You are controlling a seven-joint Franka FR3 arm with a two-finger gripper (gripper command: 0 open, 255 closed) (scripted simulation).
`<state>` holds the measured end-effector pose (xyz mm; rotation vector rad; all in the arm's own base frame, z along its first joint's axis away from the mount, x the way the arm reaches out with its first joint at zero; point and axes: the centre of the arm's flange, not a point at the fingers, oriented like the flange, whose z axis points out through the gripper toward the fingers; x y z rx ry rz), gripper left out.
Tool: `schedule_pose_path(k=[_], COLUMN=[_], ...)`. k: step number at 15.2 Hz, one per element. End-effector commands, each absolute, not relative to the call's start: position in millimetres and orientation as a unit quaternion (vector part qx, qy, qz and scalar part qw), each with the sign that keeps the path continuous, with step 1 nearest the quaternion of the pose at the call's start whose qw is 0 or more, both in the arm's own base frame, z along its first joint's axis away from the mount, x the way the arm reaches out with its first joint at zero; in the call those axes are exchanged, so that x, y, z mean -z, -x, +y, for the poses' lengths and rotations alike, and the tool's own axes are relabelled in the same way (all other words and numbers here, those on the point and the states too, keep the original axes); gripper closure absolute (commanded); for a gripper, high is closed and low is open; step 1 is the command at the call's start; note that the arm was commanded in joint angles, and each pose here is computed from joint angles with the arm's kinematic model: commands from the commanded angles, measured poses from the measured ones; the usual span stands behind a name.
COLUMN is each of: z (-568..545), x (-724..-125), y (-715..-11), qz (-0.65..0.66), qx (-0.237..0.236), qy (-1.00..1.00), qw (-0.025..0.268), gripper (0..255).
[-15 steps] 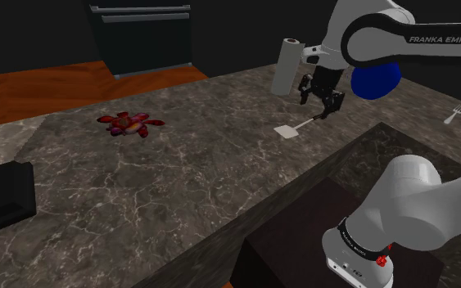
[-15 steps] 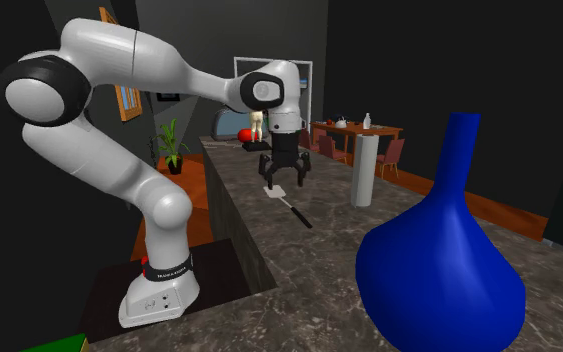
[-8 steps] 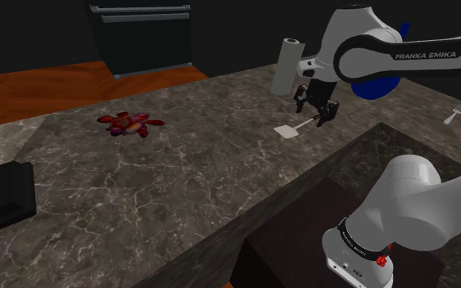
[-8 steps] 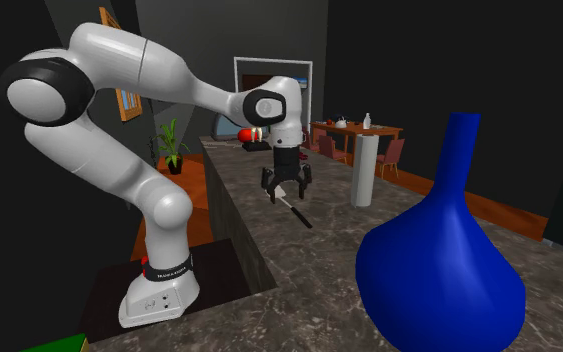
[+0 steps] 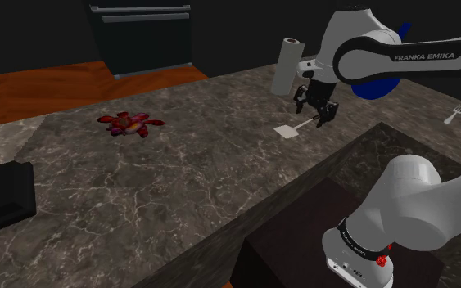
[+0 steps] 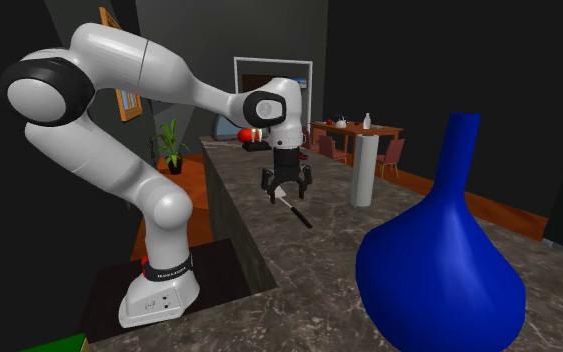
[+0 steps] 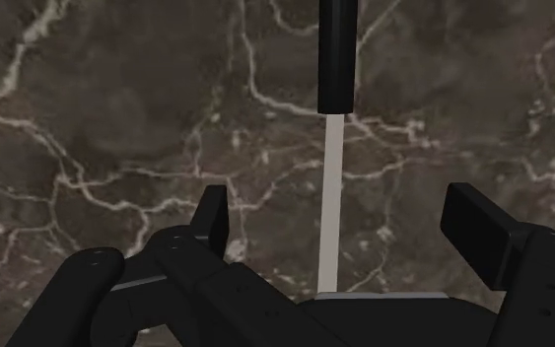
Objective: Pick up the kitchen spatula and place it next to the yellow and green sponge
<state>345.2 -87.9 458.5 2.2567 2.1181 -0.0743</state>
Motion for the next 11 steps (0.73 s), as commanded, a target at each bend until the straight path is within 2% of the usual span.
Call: schedule_pose_path(k=[1,11], z=[-87.9,-87.9], x=[-458.5,-463.8], y=[-345.2,-345.2], qz=[0.684,0.684], qx=[0.024,0.024], qy=[-0.729,-0.729], qw=[0.023,0.023], gripper=[255,255])
